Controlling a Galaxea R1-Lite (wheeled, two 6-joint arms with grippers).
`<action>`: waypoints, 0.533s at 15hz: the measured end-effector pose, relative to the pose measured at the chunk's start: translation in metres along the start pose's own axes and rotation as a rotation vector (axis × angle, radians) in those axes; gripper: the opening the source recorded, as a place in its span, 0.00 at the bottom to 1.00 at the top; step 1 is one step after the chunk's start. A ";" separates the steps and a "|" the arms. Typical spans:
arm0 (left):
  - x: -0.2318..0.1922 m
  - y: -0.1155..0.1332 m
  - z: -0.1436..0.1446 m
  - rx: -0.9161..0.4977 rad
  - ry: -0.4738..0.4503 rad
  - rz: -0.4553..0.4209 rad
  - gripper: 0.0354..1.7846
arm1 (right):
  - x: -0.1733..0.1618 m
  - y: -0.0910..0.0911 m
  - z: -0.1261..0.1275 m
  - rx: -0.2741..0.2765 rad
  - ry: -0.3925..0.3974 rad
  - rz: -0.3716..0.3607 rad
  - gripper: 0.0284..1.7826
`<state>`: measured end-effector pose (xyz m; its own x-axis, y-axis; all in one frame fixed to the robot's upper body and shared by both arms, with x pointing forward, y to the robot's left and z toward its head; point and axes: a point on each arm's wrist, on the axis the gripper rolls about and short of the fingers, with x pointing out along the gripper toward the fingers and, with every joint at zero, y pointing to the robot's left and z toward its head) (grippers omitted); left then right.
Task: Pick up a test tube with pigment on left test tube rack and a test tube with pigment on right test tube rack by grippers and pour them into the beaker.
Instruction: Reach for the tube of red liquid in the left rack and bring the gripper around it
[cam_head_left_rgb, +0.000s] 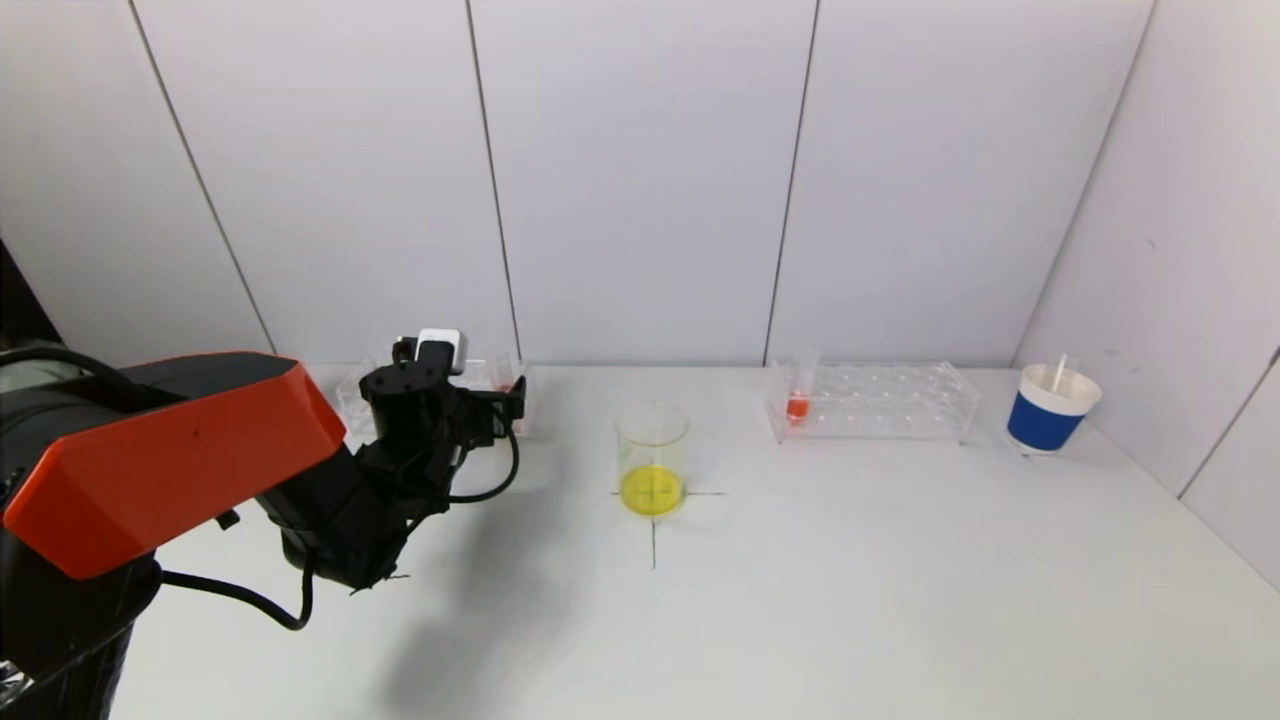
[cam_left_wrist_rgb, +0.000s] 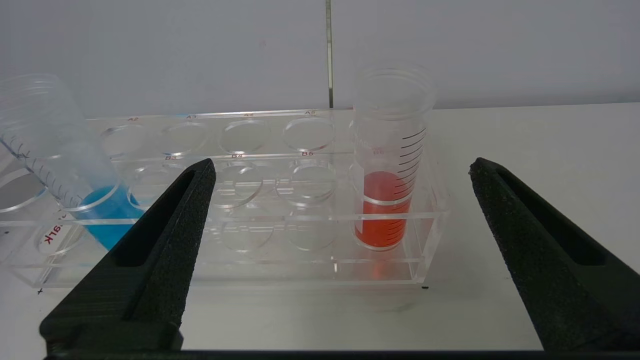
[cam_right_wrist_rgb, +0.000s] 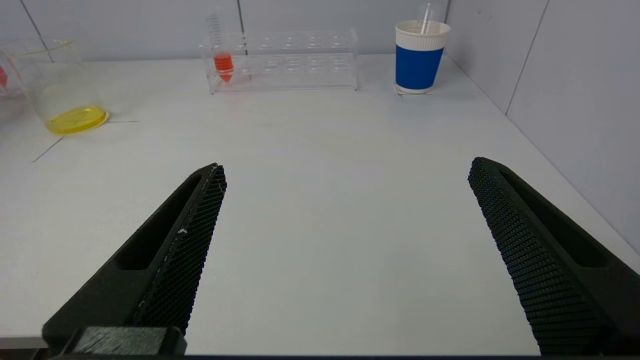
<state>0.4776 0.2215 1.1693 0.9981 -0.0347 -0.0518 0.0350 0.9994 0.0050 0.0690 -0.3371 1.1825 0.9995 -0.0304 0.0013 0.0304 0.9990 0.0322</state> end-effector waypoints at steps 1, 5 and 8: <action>0.001 0.000 0.000 0.000 -0.001 0.000 0.99 | 0.000 0.000 0.000 0.000 0.000 0.000 0.99; 0.005 -0.002 -0.001 0.000 -0.007 -0.003 0.99 | 0.000 0.000 0.000 0.000 0.000 0.000 0.99; 0.007 -0.005 -0.002 0.001 -0.012 -0.008 0.99 | 0.000 0.000 0.000 0.000 0.000 0.000 0.99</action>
<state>0.4845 0.2162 1.1672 0.9983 -0.0425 -0.0401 0.0428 0.9991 0.0061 0.0690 -0.3371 1.1825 0.9995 -0.0304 0.0013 0.0304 0.9990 0.0322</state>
